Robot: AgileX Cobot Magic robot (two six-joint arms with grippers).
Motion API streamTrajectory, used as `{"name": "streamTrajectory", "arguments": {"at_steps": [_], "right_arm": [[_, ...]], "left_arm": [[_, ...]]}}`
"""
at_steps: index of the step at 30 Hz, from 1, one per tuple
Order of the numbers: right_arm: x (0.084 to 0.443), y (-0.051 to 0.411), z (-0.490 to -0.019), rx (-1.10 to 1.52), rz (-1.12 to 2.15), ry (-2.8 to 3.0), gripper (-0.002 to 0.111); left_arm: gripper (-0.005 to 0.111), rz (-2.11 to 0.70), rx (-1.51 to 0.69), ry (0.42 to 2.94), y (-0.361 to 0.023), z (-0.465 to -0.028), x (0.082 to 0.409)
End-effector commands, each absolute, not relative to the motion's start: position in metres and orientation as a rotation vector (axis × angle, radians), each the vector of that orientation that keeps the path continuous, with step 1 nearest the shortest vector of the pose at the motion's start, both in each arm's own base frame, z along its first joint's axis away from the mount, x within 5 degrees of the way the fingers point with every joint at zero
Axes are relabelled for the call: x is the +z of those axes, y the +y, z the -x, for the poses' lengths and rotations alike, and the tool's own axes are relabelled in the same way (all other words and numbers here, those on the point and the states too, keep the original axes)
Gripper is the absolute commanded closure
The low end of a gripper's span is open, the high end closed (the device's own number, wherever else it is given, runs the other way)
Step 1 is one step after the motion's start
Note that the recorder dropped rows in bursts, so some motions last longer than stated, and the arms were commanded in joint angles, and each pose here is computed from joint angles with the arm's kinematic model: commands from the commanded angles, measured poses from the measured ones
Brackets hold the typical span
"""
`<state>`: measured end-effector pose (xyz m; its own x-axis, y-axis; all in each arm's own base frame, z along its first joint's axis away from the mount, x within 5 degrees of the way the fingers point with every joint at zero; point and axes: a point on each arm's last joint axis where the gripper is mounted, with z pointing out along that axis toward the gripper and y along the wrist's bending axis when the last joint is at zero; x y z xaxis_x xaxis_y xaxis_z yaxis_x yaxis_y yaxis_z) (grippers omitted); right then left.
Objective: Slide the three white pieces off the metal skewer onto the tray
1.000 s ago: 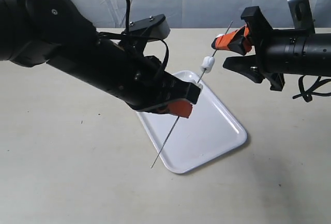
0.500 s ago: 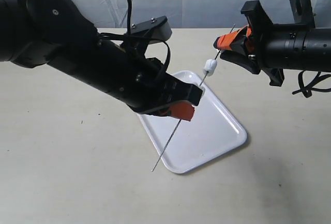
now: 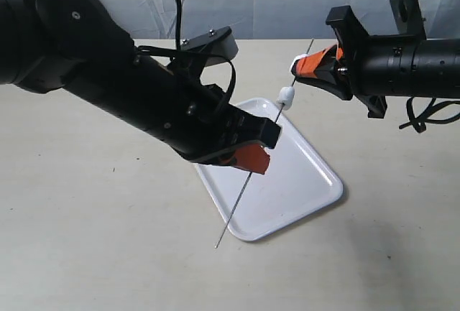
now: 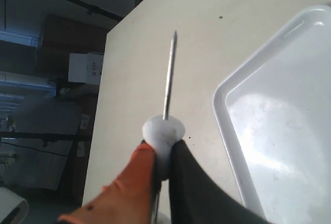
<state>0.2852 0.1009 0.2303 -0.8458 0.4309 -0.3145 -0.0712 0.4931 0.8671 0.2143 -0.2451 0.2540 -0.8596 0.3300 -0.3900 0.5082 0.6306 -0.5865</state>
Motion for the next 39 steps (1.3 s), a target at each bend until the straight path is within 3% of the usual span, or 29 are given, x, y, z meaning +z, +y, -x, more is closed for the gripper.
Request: {"name": "streamTrajectory", "arguments": {"at_steps": [1,16,24,39], "right_arm": [[0.243,0.098,-0.301,1.286,-0.324,2.175,0.107],[0.23,0.092,-0.318,1.153,-0.404,2.199,0.107],[0.238,0.093,-0.331,1.143,-0.372,2.17,0.107],[0.236,0.088,-0.336,1.052,-0.411,2.168,0.107]], "left_arm": [[0.107,-0.793,-1.074,2.697,-0.243,-0.2,0.252],[0.107,-0.854,-1.073,2.777,-0.23,-0.182,0.268],[0.107,-0.829,-0.992,2.893,-0.212,-0.162,0.255],[0.107,-0.738,-1.032,2.864,-0.196,-0.144,0.251]]}}
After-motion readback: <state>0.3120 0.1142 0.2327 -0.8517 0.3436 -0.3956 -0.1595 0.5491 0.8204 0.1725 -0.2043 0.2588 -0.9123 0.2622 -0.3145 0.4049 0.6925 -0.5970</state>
